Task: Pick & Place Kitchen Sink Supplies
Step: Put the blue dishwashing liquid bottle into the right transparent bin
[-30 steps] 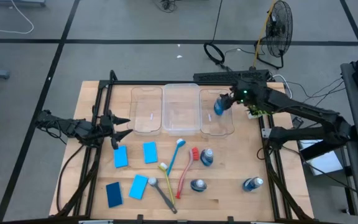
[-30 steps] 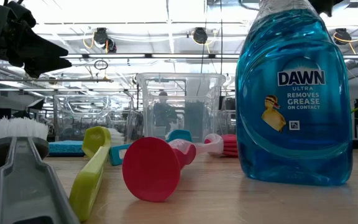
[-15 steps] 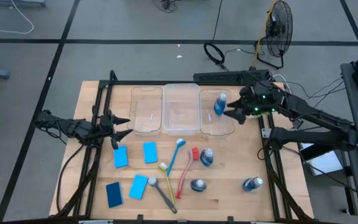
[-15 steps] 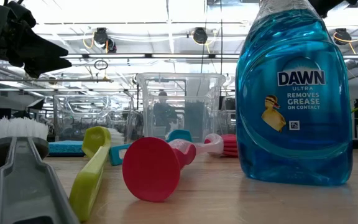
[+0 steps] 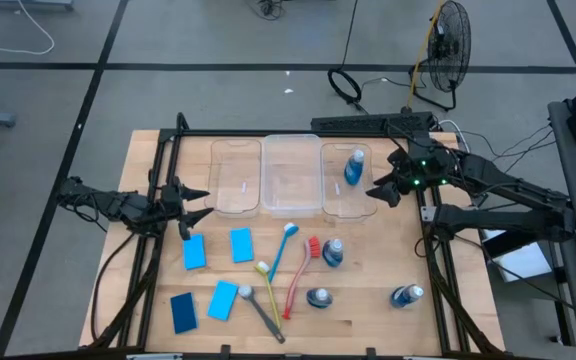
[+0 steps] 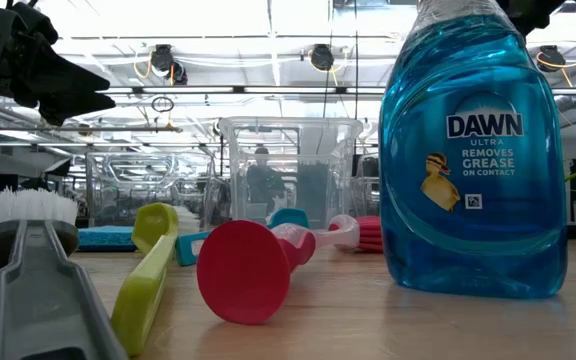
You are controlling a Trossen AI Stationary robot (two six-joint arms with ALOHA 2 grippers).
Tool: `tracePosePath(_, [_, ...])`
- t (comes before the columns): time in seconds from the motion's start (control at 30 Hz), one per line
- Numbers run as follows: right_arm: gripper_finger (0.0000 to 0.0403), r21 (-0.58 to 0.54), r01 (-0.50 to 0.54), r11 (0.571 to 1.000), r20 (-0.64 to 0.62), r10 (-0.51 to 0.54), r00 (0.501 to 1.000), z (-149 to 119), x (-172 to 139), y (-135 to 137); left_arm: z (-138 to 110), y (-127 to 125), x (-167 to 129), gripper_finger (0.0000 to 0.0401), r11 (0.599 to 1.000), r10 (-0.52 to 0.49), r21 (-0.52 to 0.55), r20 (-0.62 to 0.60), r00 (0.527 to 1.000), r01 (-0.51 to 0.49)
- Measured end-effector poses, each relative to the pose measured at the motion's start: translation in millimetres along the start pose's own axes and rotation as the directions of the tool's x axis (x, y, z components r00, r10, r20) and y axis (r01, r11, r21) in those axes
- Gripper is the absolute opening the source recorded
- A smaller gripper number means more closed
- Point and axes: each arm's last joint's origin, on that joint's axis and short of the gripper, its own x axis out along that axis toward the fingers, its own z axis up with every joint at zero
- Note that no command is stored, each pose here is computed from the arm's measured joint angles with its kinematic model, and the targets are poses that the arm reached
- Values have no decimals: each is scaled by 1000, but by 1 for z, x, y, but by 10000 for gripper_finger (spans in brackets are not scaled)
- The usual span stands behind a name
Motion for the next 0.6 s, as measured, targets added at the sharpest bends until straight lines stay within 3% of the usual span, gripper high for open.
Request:
tracePosePath(0.2, [293, 36, 17, 999, -27, -16, 1000, -3, 0, -2, 0, 0, 0, 253, 1000, 0, 0, 0, 1000, 0])
tracePosePath(0.6, [293, -42, -9, 999, -161, 2, 987, -22, 2, 12, 0, 0, 0, 253, 1000, 0, -21, 0, 1000, 0])
